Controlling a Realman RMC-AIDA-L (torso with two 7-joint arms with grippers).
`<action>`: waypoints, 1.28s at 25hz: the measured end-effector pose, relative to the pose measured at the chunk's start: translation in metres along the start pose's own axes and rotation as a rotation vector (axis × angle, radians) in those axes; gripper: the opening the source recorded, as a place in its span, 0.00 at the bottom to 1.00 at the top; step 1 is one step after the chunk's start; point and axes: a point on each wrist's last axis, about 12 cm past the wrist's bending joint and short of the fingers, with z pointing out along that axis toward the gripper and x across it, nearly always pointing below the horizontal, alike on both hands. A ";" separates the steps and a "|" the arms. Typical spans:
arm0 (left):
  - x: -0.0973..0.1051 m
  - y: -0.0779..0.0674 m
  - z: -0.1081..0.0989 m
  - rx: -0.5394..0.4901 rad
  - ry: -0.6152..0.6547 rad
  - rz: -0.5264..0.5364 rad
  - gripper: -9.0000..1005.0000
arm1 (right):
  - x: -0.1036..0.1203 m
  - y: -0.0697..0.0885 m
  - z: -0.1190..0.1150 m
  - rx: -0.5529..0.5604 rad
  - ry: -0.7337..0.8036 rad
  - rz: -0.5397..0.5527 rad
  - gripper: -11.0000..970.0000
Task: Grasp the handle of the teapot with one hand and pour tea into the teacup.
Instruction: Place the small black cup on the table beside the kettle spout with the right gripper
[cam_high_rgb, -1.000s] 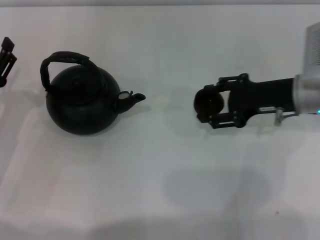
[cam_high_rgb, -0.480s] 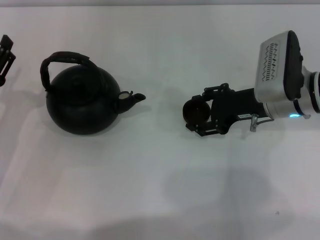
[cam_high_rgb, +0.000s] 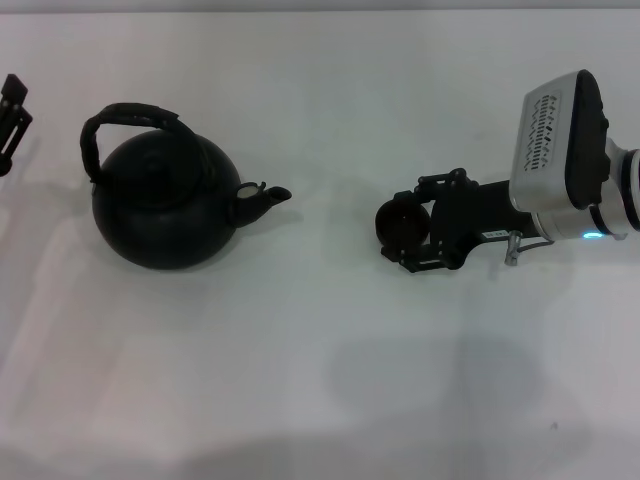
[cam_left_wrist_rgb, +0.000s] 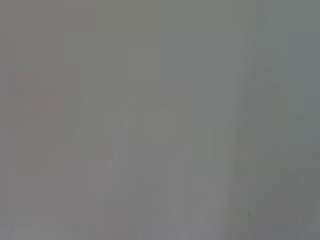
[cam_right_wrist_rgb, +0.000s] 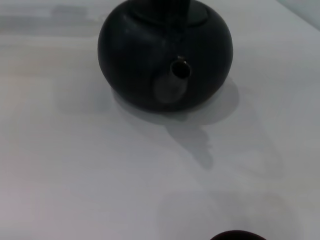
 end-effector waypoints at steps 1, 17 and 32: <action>0.000 0.000 -0.001 -0.001 0.001 0.000 0.80 | 0.000 0.000 0.000 0.000 0.001 0.000 0.85; 0.001 0.000 -0.005 -0.006 0.003 -0.002 0.80 | -0.002 -0.001 -0.004 -0.007 -0.010 -0.009 0.88; 0.002 0.002 -0.010 -0.016 0.009 -0.001 0.80 | -0.019 -0.010 -0.038 0.028 -0.175 0.008 0.90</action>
